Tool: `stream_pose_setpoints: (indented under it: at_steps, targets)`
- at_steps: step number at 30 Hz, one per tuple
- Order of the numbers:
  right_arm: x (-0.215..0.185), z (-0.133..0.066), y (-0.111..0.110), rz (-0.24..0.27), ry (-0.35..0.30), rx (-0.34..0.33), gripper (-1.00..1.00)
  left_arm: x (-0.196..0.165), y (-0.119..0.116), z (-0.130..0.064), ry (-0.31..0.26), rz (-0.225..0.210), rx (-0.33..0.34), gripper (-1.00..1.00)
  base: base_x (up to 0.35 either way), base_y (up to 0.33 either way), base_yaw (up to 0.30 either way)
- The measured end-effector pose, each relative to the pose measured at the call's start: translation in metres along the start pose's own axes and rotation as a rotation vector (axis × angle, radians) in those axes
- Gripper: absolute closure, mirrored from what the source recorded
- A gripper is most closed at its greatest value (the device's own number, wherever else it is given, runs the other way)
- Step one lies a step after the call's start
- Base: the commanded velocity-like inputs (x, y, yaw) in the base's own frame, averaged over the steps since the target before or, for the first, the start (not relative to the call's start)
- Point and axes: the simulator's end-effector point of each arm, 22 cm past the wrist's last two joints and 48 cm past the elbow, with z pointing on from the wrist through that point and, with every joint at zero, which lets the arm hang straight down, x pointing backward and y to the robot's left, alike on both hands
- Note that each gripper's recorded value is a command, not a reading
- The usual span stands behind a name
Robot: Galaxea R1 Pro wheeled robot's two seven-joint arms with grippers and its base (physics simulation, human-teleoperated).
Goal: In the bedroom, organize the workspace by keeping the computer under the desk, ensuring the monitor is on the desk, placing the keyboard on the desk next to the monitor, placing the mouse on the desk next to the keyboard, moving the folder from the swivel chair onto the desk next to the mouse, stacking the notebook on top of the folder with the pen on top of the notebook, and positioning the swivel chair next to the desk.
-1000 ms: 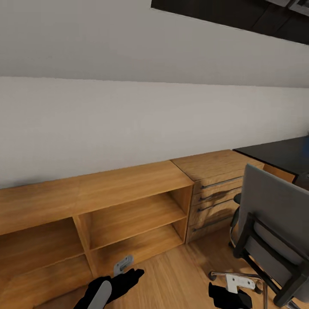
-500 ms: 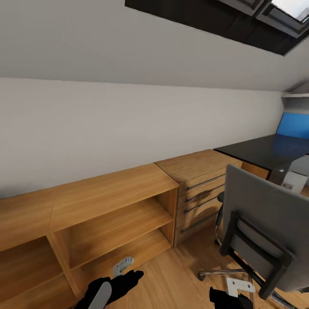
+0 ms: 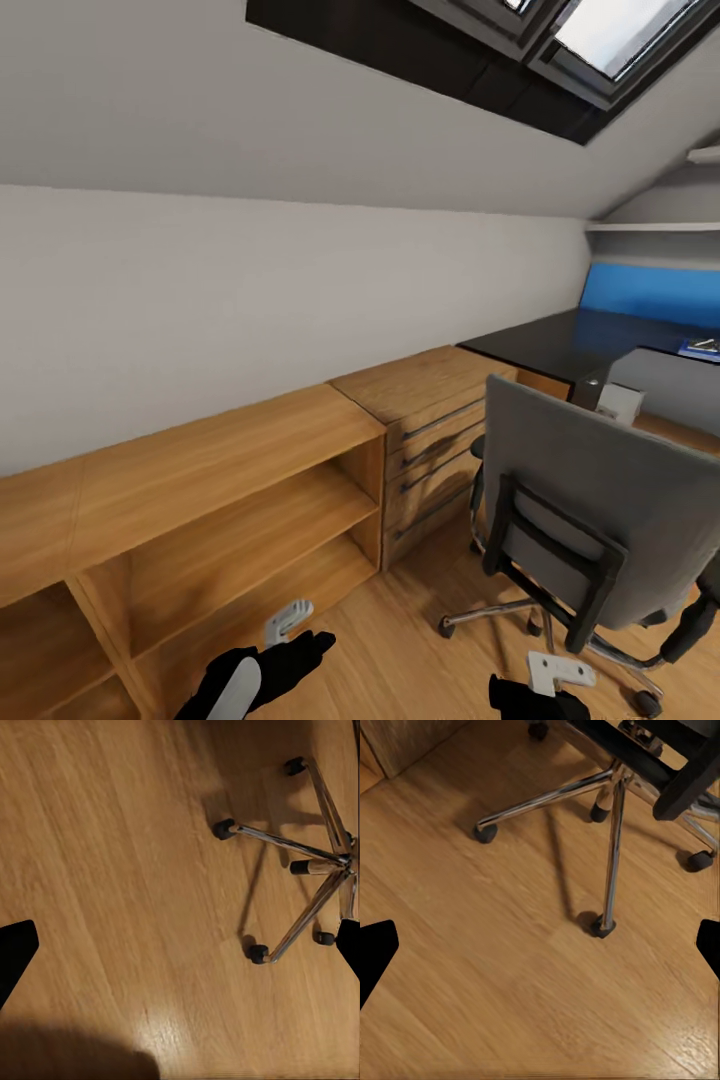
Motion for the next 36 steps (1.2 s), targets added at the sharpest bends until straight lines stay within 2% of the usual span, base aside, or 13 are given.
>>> stream_pose_setpoints:
  at_steps: [9,16,21,25,26,27,29,30,33,36]
  targets:
    - [-0.001,-0.001,0.001,0.002,-0.003,-0.001,-1.0,-0.003,-0.001,-0.001,-0.005,-0.017,0.005,-1.0,-0.002,0.016,-0.235]
    - [0.003,0.003,0.001,0.002,-0.004,-0.001,-1.0,-0.011,-0.002,-0.001,-0.014,-0.108,0.046,-1.0,0.0,0.002,-0.05]
    - [0.011,0.01,0.002,0.001,-0.004,-0.001,-1.0,-0.009,0.002,0.005,-0.013,-0.134,0.061,-1.0,0.0,0.0,-0.065]
    - [0.024,0.018,0.002,-0.008,0.011,-0.006,-1.0,-0.006,0.007,0.01,-0.013,-0.136,0.058,-1.0,0.0,0.0,-0.022]
    - [0.035,0.025,0.007,-0.018,0.03,-0.044,-1.0,-0.005,0.008,0.012,-0.013,-0.133,0.053,-1.0,0.0,0.0,-0.011]
    - [0.037,0.026,0.007,-0.019,0.031,-0.045,-1.0,-0.004,0.009,0.013,-0.013,-0.133,0.052,-1.0,0.0,0.0,-0.008]
    - [0.044,0.031,0.016,-0.02,0.038,-0.087,-1.0,-0.002,0.011,0.016,-0.012,-0.131,0.05,-1.0,0.0,0.0,-0.006]
    - [0.048,0.034,0.023,-0.017,0.037,-0.125,-1.0,0.0,0.012,0.018,-0.01,-0.129,0.048,-1.0,0.0,0.0,-0.003]
    - [0.049,0.037,0.033,-0.003,0.013,-0.164,-1.0,0.002,0.016,0.022,-0.009,-0.125,0.046,-1.0,0.0,0.0,-0.027]
    - [0.05,0.042,0.027,0.003,-0.004,-0.128,-1.0,-0.005,0.015,0.026,-0.02,-0.117,0.051,-1.0,0.0,0.0,-0.147]
